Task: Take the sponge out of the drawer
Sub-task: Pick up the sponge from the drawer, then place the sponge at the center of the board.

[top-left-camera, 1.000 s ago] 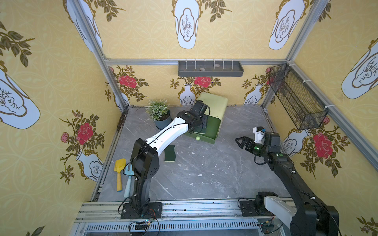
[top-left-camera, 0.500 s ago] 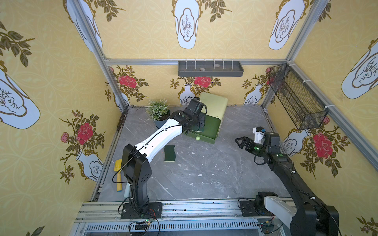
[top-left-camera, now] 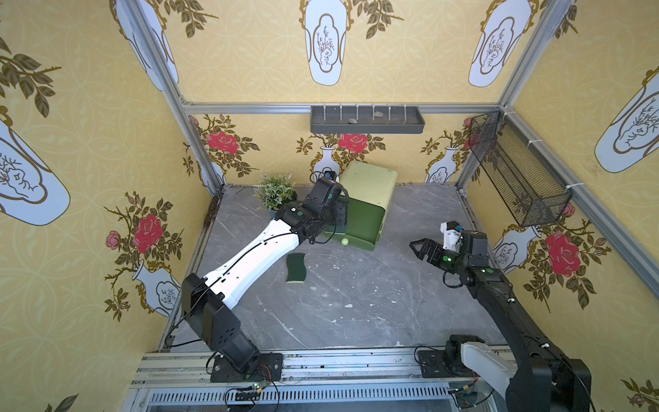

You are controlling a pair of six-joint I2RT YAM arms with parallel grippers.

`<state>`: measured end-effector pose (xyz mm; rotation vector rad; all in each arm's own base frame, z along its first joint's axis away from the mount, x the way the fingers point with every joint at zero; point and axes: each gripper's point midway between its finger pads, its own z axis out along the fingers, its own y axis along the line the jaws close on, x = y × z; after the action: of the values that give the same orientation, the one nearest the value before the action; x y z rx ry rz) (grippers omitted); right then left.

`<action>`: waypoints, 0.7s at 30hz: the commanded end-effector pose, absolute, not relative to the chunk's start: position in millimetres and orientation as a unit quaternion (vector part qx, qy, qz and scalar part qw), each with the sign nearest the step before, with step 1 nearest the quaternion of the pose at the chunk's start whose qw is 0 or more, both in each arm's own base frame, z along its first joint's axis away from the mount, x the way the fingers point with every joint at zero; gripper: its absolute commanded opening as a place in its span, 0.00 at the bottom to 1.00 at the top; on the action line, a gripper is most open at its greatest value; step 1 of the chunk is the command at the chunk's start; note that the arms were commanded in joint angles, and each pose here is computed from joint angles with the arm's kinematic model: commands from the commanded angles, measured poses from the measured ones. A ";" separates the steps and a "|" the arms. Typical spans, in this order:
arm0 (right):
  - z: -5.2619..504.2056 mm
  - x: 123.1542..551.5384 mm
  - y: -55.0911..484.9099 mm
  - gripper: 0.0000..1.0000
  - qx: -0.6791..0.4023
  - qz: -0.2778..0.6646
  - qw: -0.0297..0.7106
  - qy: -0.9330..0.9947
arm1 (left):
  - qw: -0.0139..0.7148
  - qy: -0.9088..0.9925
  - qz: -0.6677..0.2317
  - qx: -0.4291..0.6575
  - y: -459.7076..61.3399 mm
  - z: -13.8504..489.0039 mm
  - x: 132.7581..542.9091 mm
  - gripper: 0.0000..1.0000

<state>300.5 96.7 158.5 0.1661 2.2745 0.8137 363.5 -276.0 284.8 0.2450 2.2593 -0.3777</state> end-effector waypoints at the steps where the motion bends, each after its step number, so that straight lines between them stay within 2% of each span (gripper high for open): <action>1: 162.1 301.9 98.5 0.98 0.057 0.319 0.359 0.875 | 0.424 0.889 -0.146 0.092 -267.3 289.3 359.3 0.58; 12: 161.0 302.1 99.2 0.98 0.057 0.319 0.356 0.877 | 0.416 0.895 -0.140 0.077 -232.7 271.2 324.7 0.58; 21: 161.9 302.5 98.6 0.97 0.059 0.316 0.356 0.877 | 0.387 0.911 -0.131 0.061 -209.8 235.4 298.4 0.58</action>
<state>300.4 97.8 157.0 0.1647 2.2807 0.8156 302.1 -213.6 243.5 0.1790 2.3036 -0.3352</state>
